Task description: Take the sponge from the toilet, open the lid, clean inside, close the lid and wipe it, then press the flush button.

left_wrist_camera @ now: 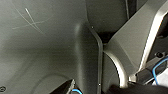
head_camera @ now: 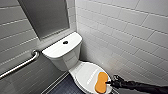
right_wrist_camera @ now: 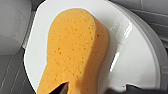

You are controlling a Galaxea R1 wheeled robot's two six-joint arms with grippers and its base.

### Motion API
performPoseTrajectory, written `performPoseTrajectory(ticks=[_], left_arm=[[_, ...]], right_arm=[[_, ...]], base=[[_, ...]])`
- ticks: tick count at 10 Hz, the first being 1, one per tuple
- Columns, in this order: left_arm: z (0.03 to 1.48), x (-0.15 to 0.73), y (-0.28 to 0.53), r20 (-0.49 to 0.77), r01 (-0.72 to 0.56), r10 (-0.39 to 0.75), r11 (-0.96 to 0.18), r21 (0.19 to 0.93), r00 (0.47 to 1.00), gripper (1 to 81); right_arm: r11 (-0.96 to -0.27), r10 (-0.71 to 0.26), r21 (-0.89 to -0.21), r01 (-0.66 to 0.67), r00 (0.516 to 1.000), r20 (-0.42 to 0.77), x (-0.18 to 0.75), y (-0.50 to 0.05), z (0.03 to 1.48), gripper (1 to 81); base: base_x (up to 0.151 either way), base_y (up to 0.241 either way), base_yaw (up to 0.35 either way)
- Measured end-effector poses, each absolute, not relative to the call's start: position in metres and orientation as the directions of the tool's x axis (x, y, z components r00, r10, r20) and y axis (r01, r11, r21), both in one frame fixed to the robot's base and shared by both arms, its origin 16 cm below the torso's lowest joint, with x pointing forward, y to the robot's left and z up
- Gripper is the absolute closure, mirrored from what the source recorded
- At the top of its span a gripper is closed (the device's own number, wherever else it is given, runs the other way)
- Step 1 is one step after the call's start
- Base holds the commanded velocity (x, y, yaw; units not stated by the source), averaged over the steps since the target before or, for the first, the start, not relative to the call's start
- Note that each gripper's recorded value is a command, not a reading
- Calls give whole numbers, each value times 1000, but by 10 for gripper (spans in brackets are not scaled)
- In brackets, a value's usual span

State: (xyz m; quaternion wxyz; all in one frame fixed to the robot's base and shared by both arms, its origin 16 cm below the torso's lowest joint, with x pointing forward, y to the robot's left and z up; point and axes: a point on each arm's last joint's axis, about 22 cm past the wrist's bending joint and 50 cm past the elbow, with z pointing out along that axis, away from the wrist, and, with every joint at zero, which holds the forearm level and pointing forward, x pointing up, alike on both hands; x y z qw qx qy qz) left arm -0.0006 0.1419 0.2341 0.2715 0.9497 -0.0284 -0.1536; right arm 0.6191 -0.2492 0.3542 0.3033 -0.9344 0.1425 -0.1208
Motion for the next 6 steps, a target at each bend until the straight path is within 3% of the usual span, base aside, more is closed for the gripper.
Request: performPoseTrajectory(ticks=[6], left_arm=[[232, -6, 150, -284, 28, -137, -861, 508, 949, 10]], right_arm=[[-751, -377, -622, -224, 918, 125, 617, -215, 334, 10]], base=[[0, 0, 0]])
